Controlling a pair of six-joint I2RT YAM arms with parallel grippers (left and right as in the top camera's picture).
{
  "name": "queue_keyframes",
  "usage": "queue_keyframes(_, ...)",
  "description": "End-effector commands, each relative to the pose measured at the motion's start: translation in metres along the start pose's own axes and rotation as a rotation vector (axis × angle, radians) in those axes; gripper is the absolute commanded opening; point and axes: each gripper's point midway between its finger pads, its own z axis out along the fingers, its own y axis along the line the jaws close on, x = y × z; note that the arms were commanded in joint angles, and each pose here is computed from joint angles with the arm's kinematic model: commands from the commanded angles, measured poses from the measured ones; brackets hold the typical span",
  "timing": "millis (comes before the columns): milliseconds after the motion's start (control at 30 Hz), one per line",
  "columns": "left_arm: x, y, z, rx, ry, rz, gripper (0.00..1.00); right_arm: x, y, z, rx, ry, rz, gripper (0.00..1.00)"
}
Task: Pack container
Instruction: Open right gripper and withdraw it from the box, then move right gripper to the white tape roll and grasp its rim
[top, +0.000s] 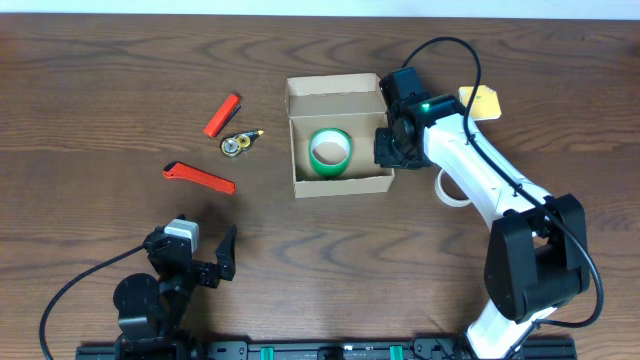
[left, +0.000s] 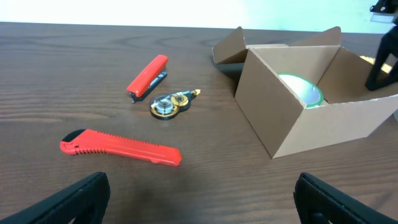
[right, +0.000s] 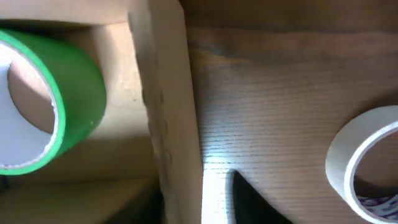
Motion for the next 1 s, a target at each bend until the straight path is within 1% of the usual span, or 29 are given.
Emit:
queue_keyframes(0,0.009,-0.002,0.003,0.014,0.019,-0.020,0.95,0.003,-0.001,0.004,-0.006,0.018,-0.037,0.53)
queue_keyframes(33,0.009,-0.002,0.003,0.014,0.019,-0.020,0.95,0.003,0.003,0.001,-0.026,0.023,-0.043,0.55)
queue_keyframes(133,0.009,-0.002,0.003,0.014,0.019,-0.020,0.96,-0.003,0.007,-0.018,-0.048,0.000,-0.047,0.58)
queue_keyframes(167,0.009,-0.002,0.003,0.014,0.019,-0.020,0.95,-0.007,0.008,-0.031,-0.056,-0.022,-0.047,0.60)
queue_keyframes(300,0.009,-0.002,0.003,0.014,0.019,-0.020,0.95,-0.027,0.004,-0.089,-0.090,-0.139,-0.072,0.63)
queue_keyframes(367,0.009,-0.002,0.003,0.014,0.019,-0.020,0.95,-0.034,-0.008,-0.120,-0.083,-0.215,-0.088,0.63)
queue_keyframes(433,0.009,-0.002,0.003,0.014,0.019,-0.020,0.95,-0.037,-0.037,-0.141,-0.014,-0.273,-0.076,0.64)
queue_keyframes(500,0.009,-0.002,0.003,0.014,0.019,-0.020,0.96,-0.036,-0.066,-0.152,0.056,-0.292,-0.036,0.67)
queue_keyframes(633,0.009,-0.002,0.003,0.014,0.019,-0.020,0.95,-0.031,-0.118,-0.151,0.109,-0.254,0.016,0.69)
queue_keyframes(800,0.009,-0.002,0.003,0.014,0.019,-0.020,0.95,-0.018,-0.171,-0.124,0.157,-0.194,0.069,0.68)
queue_keyframes(833,0.009,-0.002,0.003,0.014,0.019,-0.020,0.95,-0.016,-0.177,-0.116,0.163,-0.186,0.073,0.68)
queue_keyframes(867,0.009,-0.002,0.003,0.014,0.019,-0.020,0.95,-0.012,-0.183,-0.107,0.169,-0.177,0.072,0.65)
queue_keyframes(967,0.009,-0.002,0.003,0.014,0.019,-0.020,0.95,-0.003,-0.190,-0.079,0.154,-0.164,0.070,0.64)
